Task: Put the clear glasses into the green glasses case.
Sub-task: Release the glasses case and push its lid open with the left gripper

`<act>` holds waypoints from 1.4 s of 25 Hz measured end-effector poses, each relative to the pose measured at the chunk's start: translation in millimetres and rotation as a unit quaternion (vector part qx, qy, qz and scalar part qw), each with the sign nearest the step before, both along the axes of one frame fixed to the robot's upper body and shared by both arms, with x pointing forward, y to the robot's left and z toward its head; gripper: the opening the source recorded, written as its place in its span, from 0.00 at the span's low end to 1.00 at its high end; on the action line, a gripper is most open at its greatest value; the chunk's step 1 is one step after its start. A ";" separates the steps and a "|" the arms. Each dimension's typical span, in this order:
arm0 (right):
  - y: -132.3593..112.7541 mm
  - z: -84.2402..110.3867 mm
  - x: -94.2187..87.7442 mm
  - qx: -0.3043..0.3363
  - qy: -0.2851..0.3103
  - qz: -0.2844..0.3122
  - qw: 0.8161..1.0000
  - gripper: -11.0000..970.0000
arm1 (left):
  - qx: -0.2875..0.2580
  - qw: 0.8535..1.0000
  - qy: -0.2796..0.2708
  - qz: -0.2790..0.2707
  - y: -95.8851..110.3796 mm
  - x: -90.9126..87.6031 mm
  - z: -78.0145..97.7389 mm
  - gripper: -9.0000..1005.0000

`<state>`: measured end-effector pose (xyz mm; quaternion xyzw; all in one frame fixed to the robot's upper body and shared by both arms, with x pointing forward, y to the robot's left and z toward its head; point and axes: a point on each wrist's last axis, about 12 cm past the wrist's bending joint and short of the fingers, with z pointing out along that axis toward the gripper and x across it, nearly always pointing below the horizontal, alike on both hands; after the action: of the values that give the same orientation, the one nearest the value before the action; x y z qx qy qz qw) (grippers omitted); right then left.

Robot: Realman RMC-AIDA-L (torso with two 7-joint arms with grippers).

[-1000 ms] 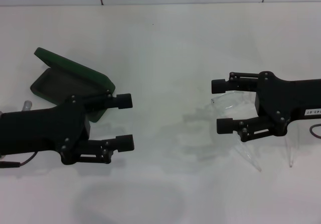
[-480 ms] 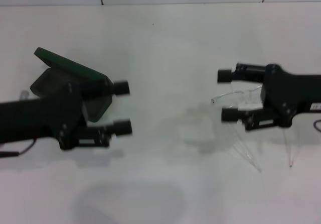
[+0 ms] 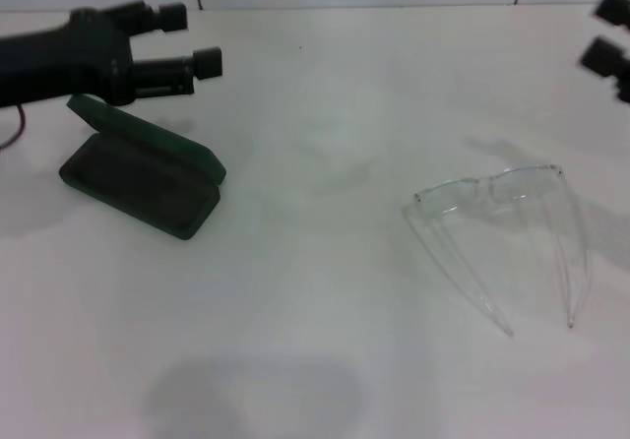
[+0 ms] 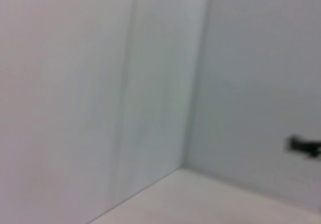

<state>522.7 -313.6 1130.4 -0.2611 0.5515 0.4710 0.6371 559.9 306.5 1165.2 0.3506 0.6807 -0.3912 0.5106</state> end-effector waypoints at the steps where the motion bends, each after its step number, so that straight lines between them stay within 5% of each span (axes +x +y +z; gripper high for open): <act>1: -5.1 -1.9 -4.2 0.007 -0.001 -0.013 1.000 0.91 | 0.026 1.000 0.000 0.013 -0.6 5.6 3.3 0.87; 5: -19.1 -8.0 -17.7 0.022 0.004 -0.047 0.999 0.91 | 0.098 0.993 0.016 0.057 -2.0 21.0 13.6 0.87; 9: -27.5 -11.8 -25.6 0.023 0.009 -0.063 0.998 0.91 | 0.152 0.988 0.017 0.030 -15.3 24.5 17.8 0.87; 14: -32.2 -13.2 -27.7 0.020 0.014 -0.072 0.997 0.91 | 0.273 0.962 0.007 0.021 -21.5 28.6 28.3 0.87; 20: -33.1 -14.2 -23.8 0.013 0.020 -0.081 0.996 0.91 | 0.390 0.919 -0.049 0.031 -19.5 26.3 53.3 0.87; 24: -32.7 -14.3 -20.5 0.008 0.022 -0.085 0.996 0.91 | 0.490 0.868 -0.078 0.025 -24.8 24.3 61.3 0.87; 30: -32.1 -14.1 -16.2 0.005 0.022 -0.093 0.995 0.90 | 0.598 0.797 -0.085 -0.011 -46.8 19.7 48.6 0.87; 35: -31.4 -13.2 -11.7 0.003 0.023 -0.096 0.995 0.90 | 0.619 0.776 -0.108 -0.047 -63.3 17.3 43.0 0.87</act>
<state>510.9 -345.0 1117.2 -0.1940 0.5869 0.4148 0.6677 577.2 243.2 1208.2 0.6626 0.6990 0.1317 0.2346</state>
